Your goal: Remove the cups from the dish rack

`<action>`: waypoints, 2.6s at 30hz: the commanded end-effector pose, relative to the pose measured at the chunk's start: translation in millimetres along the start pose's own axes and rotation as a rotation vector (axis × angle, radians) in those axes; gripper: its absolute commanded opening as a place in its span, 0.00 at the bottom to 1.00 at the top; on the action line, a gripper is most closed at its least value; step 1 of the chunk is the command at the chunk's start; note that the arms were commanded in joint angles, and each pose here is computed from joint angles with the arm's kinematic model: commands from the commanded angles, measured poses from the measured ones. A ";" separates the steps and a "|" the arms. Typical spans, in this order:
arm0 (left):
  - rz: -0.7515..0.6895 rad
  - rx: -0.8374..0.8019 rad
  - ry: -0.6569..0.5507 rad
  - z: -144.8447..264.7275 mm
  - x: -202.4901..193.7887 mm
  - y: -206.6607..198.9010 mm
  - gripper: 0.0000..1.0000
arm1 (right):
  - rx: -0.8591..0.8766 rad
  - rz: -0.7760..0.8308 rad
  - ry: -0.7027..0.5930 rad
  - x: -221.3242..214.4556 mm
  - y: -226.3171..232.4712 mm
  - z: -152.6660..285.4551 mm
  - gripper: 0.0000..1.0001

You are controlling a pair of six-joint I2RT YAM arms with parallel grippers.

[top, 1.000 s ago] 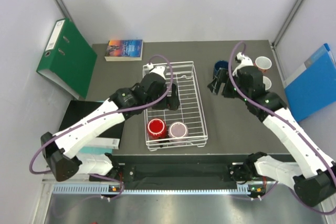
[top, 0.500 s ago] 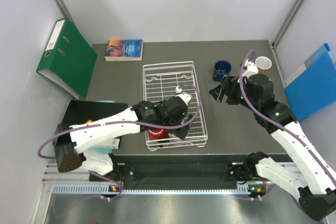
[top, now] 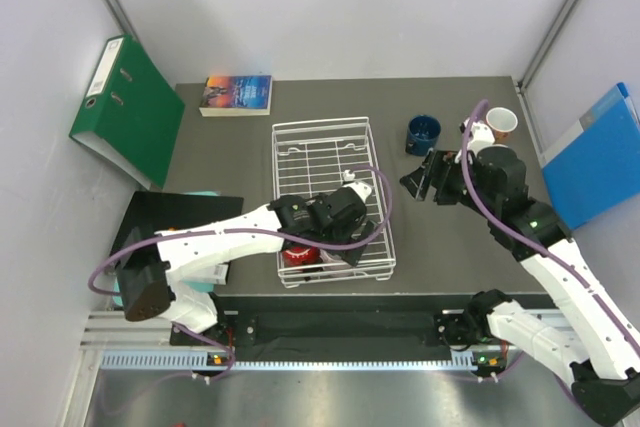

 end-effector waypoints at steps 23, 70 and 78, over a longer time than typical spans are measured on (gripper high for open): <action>-0.165 -0.093 0.230 0.0 -13.7 -6.0 0.99 | -0.031 0.017 0.016 -10.0 -8.0 -3.0 0.80; 0.228 0.127 0.070 -110.3 67.2 43.3 0.00 | -0.069 0.010 -0.008 -9.0 -11.4 0.3 0.79; 0.229 0.136 0.007 -92.2 79.1 51.7 0.77 | -0.063 0.028 -0.018 -3.7 -8.4 3.4 0.80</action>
Point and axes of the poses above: each gripper's point midway between its finger pads, its own z axis back along the fingers, its own y axis along the line the jaws close on, x = y × z, the point moved 9 cm from there along z, back along the fingers, and after that the axes turned 8 degrees about -z, right-handed, at the moved point
